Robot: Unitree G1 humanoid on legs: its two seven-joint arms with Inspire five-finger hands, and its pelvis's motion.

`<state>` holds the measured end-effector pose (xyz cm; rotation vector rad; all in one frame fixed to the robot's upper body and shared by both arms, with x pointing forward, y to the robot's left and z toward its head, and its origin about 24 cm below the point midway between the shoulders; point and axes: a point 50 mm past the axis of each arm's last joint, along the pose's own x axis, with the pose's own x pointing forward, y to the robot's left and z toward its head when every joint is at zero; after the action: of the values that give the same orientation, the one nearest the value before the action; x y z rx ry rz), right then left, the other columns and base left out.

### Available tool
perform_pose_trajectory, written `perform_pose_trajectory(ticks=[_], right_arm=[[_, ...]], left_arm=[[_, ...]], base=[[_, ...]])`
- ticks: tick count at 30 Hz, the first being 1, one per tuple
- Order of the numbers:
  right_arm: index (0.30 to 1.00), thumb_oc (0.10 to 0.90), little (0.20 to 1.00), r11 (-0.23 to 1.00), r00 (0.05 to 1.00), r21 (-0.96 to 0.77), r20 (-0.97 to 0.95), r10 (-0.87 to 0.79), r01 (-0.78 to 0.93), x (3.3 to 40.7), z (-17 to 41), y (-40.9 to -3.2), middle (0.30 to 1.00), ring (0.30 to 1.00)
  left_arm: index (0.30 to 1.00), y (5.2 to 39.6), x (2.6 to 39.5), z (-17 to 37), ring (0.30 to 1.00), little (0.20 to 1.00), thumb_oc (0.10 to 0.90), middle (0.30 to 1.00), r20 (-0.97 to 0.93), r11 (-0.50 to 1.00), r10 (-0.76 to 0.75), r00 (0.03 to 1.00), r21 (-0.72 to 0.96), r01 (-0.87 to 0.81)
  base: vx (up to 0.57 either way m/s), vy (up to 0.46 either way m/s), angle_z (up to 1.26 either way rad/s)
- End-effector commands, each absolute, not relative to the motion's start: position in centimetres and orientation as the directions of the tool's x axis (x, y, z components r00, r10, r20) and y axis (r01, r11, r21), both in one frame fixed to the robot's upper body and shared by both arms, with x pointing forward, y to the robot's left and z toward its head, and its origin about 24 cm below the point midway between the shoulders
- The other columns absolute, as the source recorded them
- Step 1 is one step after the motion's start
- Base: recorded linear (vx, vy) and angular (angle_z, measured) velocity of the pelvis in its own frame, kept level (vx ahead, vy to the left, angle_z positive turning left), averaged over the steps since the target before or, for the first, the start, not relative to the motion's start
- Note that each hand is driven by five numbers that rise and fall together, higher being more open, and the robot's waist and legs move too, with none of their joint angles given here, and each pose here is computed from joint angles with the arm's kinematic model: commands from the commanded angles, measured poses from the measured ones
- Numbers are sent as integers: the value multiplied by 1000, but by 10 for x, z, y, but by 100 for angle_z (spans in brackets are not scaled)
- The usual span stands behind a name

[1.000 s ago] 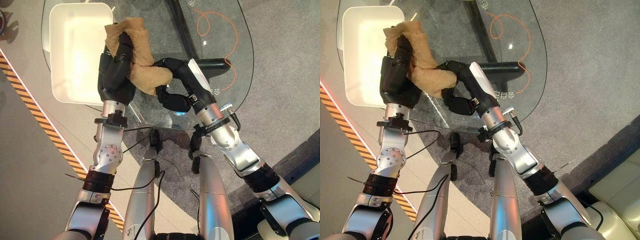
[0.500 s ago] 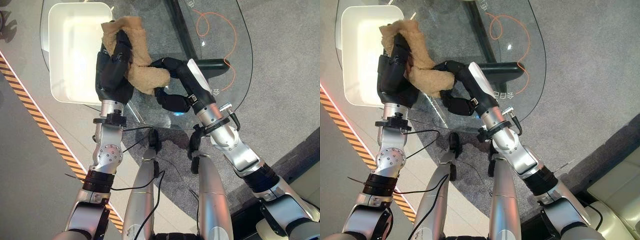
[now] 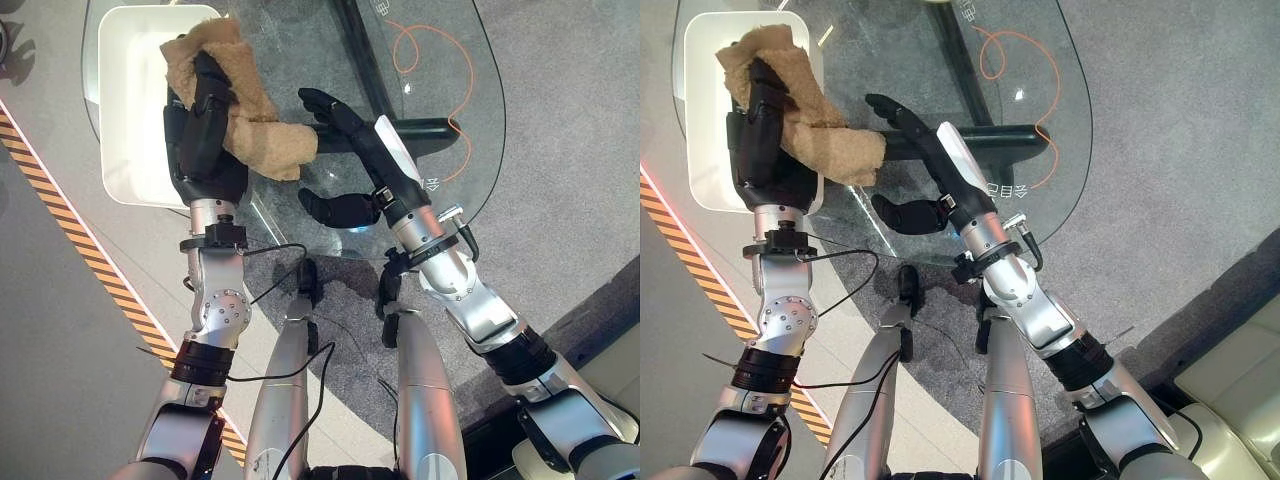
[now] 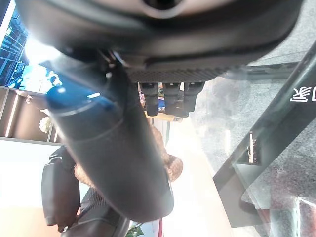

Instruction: Wipe the table with a cloth and put it in the basket.

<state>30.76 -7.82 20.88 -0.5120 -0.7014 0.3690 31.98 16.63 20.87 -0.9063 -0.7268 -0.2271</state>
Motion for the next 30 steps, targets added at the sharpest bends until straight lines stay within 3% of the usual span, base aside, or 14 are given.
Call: perform_pose_trajectory(ticks=[1, 12, 22, 30], right_arm=[[900, 800, 900, 866, 399, -482, 773, 493, -135, 268, 278, -55, 900, 900], [900, 800, 900, 905, 460, -425, 801, 383, -13, 281, 271, -70, 900, 900], [900, 800, 900, 939, 548, -267, 829, 110, 216, 305, 251, -116, 900, 900], [900, 800, 900, 884, 584, -215, 808, -77, 415, 319, 229, -152, 900, 900]], left_arm=[[300, 170, 284, 288, 300, 200, 100, 300, 909, 656, 173, 378, -393, 645], [300, 181, 285, 289, 300, 200, 100, 300, 895, 739, 233, 381, -417, 529], [300, 209, 290, 284, 300, 200, 100, 300, 865, 819, 326, 381, -460, 343], [300, 230, 294, 280, 300, 200, 100, 300, 832, 834, 411, 371, -508, 216]], base=[[0, 0, 0], [0, 0, 0], [3, 10, -1], [0, 22, -2]])
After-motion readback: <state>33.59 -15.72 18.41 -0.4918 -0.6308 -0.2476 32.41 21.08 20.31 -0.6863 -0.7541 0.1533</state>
